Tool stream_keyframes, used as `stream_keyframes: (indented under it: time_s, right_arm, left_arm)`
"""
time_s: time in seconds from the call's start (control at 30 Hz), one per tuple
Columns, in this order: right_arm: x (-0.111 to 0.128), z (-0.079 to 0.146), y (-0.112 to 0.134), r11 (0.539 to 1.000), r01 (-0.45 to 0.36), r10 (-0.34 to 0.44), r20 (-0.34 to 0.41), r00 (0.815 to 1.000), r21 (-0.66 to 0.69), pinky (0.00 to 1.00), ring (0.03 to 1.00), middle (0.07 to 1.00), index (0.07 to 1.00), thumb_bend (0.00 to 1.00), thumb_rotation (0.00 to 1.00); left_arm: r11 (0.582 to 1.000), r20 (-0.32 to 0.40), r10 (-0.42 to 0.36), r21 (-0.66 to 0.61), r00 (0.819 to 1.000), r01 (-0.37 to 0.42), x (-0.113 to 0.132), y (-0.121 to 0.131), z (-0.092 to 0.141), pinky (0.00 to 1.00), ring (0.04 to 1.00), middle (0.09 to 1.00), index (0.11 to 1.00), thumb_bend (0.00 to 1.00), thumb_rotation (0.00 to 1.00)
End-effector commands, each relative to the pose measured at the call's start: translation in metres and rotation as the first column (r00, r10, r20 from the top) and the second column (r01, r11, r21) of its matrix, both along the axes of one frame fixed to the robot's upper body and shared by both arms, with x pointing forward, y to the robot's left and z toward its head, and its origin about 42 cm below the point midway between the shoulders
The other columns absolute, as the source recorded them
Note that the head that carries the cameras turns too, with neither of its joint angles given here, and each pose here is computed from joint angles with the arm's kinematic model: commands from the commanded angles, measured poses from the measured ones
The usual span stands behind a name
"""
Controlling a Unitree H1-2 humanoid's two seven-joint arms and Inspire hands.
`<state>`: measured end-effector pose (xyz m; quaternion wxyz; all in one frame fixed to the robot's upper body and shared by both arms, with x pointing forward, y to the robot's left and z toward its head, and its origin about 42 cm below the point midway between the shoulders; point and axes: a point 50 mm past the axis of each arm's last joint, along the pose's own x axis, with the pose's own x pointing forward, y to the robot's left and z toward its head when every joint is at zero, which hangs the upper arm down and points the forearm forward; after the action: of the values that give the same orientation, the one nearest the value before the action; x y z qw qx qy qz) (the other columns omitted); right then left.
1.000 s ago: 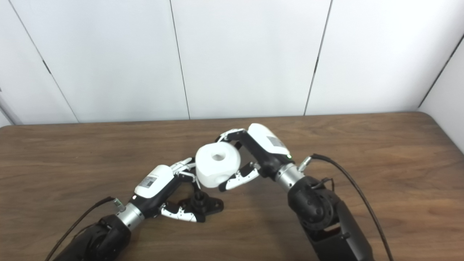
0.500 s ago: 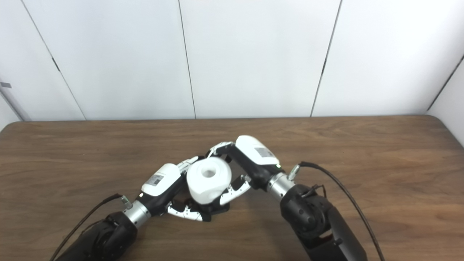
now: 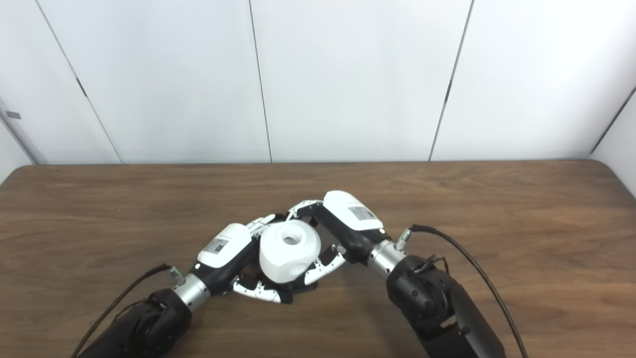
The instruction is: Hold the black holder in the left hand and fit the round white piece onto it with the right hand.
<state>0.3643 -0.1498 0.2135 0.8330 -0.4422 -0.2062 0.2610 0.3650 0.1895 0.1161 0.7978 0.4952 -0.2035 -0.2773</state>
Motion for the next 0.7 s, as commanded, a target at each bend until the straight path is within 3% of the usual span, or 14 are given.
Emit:
stream_keyframes:
  time_s: [0.0, 0.67]
  right_arm:
    - [0.005, 0.007, 0.006, 0.999, -0.028, 0.029, 0.038, 0.999, -0.025, 0.61, 0.735, 0.731, 0.479, 0.52, 0.14]
    - [0.002, 0.004, 0.018, 0.995, -0.075, 0.076, 0.012, 0.997, -0.070, 0.63, 0.731, 0.740, 0.480, 0.52, 0.14]
  left_arm:
    - [0.983, -0.151, -0.027, 0.177, 0.988, 0.054, -0.022, -0.005, -0.038, 0.95, 0.971, 0.896, 0.484, 0.52, 0.06]
    - [0.985, -0.158, -0.042, 0.162, 0.987, 0.068, -0.025, -0.012, -0.037, 0.94, 0.974, 0.901, 0.483, 0.52, 0.06]
